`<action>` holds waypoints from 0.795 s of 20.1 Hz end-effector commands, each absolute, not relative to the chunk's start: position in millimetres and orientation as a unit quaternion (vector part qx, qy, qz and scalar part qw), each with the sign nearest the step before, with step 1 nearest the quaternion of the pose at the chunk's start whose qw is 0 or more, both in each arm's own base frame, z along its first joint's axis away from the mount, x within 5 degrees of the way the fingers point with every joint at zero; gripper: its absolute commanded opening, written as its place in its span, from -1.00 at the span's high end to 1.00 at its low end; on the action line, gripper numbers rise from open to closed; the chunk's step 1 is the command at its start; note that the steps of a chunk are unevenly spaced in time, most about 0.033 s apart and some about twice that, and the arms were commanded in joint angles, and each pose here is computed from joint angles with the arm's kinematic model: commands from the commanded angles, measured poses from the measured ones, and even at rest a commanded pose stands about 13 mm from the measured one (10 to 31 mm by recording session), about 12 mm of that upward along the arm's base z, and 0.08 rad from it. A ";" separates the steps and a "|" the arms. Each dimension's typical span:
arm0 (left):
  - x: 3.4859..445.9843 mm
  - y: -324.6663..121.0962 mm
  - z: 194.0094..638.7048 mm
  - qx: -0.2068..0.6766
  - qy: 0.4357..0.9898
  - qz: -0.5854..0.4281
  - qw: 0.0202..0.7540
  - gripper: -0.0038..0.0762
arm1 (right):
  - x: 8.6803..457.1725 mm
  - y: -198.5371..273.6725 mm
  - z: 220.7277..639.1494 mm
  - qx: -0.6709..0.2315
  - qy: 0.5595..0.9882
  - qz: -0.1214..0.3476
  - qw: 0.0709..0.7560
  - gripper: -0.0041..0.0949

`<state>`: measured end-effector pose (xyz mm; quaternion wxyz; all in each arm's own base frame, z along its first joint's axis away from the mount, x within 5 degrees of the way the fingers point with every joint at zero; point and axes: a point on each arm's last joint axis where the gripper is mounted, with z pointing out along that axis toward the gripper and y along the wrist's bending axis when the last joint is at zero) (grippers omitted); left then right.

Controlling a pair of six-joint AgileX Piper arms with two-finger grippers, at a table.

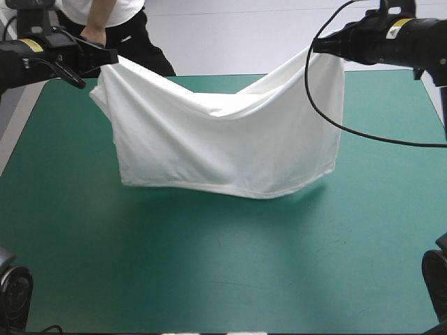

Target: Fold the cloth

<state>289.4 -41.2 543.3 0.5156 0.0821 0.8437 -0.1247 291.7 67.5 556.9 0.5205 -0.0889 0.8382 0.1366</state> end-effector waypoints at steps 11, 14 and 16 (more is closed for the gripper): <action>231.1 -42.1 614.9 0.106 0.744 -0.143 0.645 0.93 | 225.2 51.8 619.1 -0.094 0.753 0.118 0.640 0.96; 275.9 -44.3 596.9 0.095 0.755 -0.145 0.633 0.93 | 274.2 52.7 596.2 -0.075 0.779 0.078 0.617 0.96; 306.0 -45.4 585.8 0.084 0.750 -0.147 0.639 0.93 | 305.5 57.3 583.5 -0.070 0.778 0.075 0.620 0.96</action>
